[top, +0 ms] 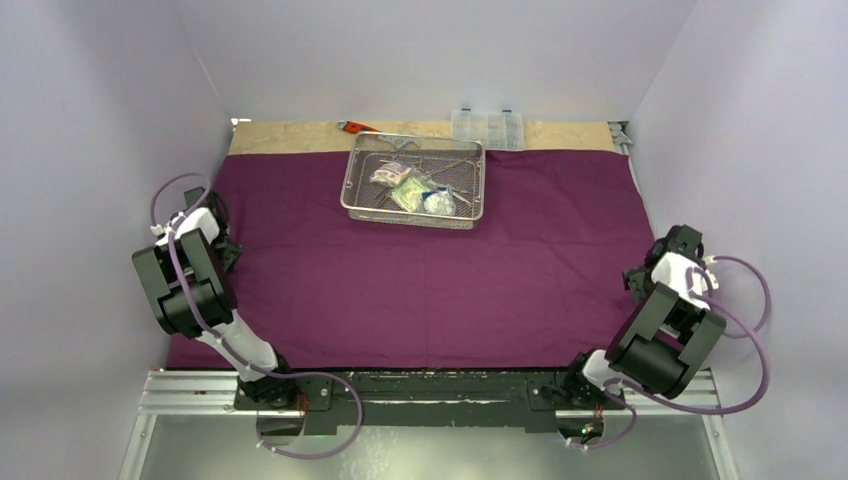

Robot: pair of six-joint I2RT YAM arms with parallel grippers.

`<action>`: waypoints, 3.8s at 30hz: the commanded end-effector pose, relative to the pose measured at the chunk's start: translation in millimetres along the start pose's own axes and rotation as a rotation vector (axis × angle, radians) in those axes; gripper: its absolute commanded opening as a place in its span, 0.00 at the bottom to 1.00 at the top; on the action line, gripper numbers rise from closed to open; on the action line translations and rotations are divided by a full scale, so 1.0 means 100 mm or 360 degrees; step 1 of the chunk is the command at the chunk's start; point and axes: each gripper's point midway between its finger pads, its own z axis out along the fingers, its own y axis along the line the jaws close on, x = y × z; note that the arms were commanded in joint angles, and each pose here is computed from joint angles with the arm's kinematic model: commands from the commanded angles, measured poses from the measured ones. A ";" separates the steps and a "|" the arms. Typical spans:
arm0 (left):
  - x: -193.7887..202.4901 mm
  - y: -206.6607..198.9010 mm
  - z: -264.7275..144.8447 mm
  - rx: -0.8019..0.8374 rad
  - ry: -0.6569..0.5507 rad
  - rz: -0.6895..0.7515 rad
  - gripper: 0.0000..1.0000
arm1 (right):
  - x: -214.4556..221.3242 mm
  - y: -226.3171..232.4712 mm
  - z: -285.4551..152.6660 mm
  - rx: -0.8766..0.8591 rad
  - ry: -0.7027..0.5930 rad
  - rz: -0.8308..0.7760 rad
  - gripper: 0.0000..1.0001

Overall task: Open and lay out the surgical kit
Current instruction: Smooth out the surgical kit at the center of the board.

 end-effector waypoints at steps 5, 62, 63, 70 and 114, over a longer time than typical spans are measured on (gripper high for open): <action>-0.50 -0.55 -0.60 0.0460 -0.0117 0.0061 0.64 | -0.49 0.78 -0.74 -0.0407 -0.0300 -0.0103 0.76; -1.38 -2.34 -0.11 0.0732 -0.0373 0.0513 0.69 | -0.16 2.41 -0.76 -0.1045 -0.0199 -0.0542 0.85; -1.45 -2.32 -0.21 0.0753 -0.0392 0.0522 0.69 | -0.16 2.41 -0.75 -0.1033 -0.0192 -0.0545 0.85; -1.77 -1.94 -0.76 0.0799 -0.0474 0.0390 0.72 | -0.15 2.20 -0.61 -0.0873 -0.0209 -0.0594 0.85; -0.84 -0.66 -0.91 0.0543 -0.0443 -0.0012 0.55 | -0.30 1.99 -0.64 -0.0712 -0.0346 -0.0614 0.59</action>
